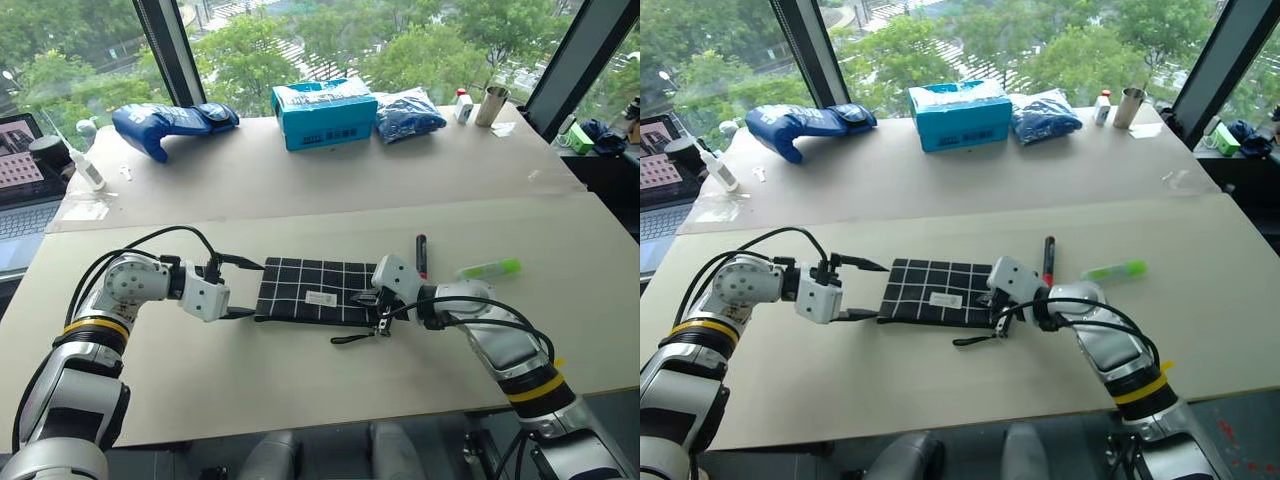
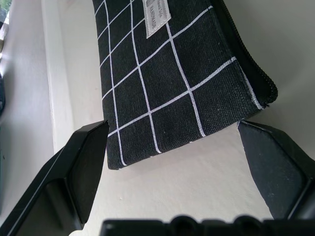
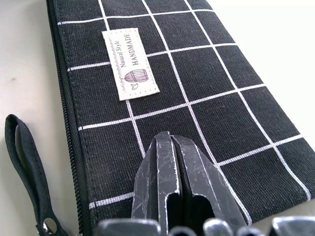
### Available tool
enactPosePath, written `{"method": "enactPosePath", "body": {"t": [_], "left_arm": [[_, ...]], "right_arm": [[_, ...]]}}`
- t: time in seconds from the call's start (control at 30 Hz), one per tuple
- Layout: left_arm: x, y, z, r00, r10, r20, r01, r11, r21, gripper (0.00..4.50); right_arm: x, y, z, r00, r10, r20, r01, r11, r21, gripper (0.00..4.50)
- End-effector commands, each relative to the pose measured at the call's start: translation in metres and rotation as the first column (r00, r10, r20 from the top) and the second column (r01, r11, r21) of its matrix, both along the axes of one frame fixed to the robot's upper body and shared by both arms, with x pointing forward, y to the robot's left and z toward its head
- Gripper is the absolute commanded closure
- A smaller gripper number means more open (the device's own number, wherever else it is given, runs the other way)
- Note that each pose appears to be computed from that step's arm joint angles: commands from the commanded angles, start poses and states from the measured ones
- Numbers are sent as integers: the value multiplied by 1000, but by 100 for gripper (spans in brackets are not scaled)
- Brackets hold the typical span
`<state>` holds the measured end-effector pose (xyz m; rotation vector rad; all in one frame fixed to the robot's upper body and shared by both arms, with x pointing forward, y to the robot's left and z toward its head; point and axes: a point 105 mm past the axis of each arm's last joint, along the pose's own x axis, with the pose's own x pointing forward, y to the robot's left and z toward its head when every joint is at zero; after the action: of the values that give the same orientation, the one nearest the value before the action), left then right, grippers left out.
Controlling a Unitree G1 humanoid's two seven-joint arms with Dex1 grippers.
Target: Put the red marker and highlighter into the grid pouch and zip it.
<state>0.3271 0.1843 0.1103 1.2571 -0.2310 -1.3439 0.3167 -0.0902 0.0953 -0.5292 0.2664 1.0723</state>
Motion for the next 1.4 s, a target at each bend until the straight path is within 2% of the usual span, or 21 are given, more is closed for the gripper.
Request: {"method": "enactPosePath", "body": {"t": [0.03, 0.2, 0.5, 0.77, 0.8, 0.87, 1.0, 1.03, 1.17, 1.2, 1.4], "left_arm": [[-4, 15, -6, 999, 26, -38, -24, 999, 48, 0], [-4, 13, -7, 999, 24, -40, -22, 999, 37, 0], [-5, -32, -11, 997, -82, 2, 82, 993, -85, 0], [-4, -22, -8, 999, -50, 8, 51, 995, -80, 0], [-4, -19, -8, 999, -43, 4, 43, 996, -76, 51], [-3, -16, -7, 999, -35, 0, 35, 997, -71, 107], [-2, -13, -5, 1000, -28, -1, 28, 997, -69, 264], [-2, -14, -4, 1000, -29, -2, 29, 997, -73, 285], [-3, -20, -4, 999, -44, -7, 43, 994, -98, 430], [-5, -21, -5, 999, -52, -13, 50, 994, -101, 445], [-7, -25, -5, 997, -64, -34, 59, 990, -125, 445]], "right_arm": [[-2, -1, 5, 1000, -4, 9, 4, 1000, 9, 445], [-3, -4, 5, 1000, -9, 6, 9, 1000, 2, 445], [-3, -5, 5, 1000, -15, 6, 15, 1000, -1, 445], [-5, -8, 3, 1000, -28, 3, 28, 1000, -5, 445], [-5, -9, 3, 1000, -29, 3, 29, 1000, -6, 450], [-4, -9, 3, 1000, -28, 3, 28, 1000, -6, 450], [-2, -8, 3, 1000, -26, 6, 26, 1000, -7, 450], [-2, -8, 4, 1000, -25, 6, 25, 1000, -7, 450], [-2, -7, 3, 1000, -21, 5, 21, 1000, -8, 450], [-2, -7, 3, 1000, -21, 5, 21, 1000, -9, 450], [-3, -8, 3, 1000, -29, 8, 29, 1000, -4, 450]]}}
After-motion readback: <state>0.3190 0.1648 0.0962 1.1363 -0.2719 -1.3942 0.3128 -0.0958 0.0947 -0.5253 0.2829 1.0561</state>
